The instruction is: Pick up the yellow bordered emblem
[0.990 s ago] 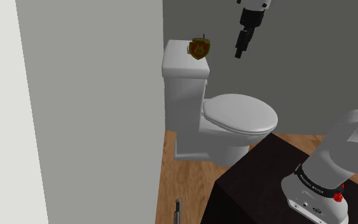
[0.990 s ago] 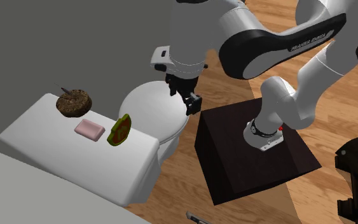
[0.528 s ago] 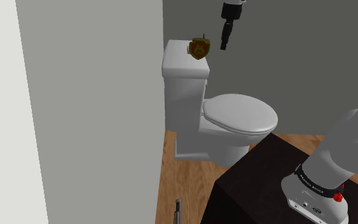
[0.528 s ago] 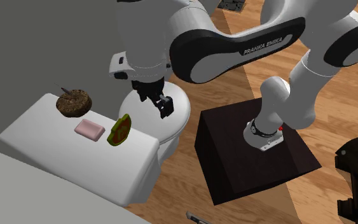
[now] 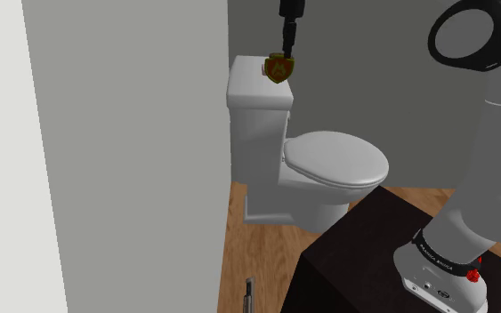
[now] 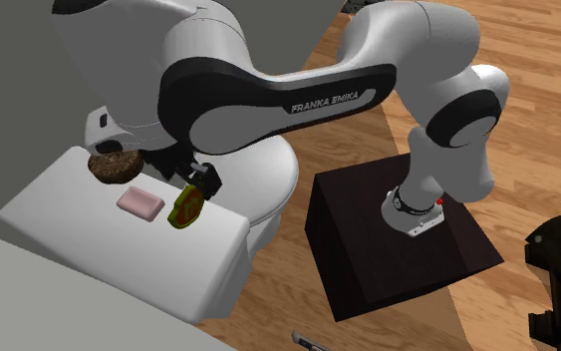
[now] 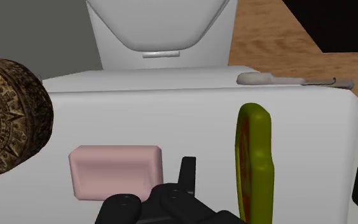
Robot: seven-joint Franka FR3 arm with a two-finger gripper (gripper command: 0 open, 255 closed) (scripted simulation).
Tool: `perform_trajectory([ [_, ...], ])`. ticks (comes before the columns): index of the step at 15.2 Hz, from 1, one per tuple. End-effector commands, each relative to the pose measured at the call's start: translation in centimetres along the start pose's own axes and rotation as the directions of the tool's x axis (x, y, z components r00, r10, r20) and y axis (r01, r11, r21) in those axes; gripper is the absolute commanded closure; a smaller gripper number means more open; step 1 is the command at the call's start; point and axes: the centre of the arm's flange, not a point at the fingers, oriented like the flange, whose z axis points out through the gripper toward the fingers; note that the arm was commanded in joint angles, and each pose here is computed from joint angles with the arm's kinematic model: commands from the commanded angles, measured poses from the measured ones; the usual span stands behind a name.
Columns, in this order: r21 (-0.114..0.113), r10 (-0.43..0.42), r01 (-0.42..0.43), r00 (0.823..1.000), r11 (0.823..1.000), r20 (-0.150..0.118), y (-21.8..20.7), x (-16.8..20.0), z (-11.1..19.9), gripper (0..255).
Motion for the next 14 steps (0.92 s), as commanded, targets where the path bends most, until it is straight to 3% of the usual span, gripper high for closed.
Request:
perform_trajectory([
  [1,0.005,-0.043,0.043,0.999,0.999,0.002,0.4,1.5,0.0,0],
  [10,0.005,-0.043,0.043,0.999,0.999,0.002,0.3,1.6,4.0,0],
  [11,0.005,-0.043,0.043,0.999,0.999,0.002,0.4,1.6,3.9,255],
  [14,0.005,-0.043,0.043,0.999,0.999,0.002,0.4,1.5,3.9,255],
])
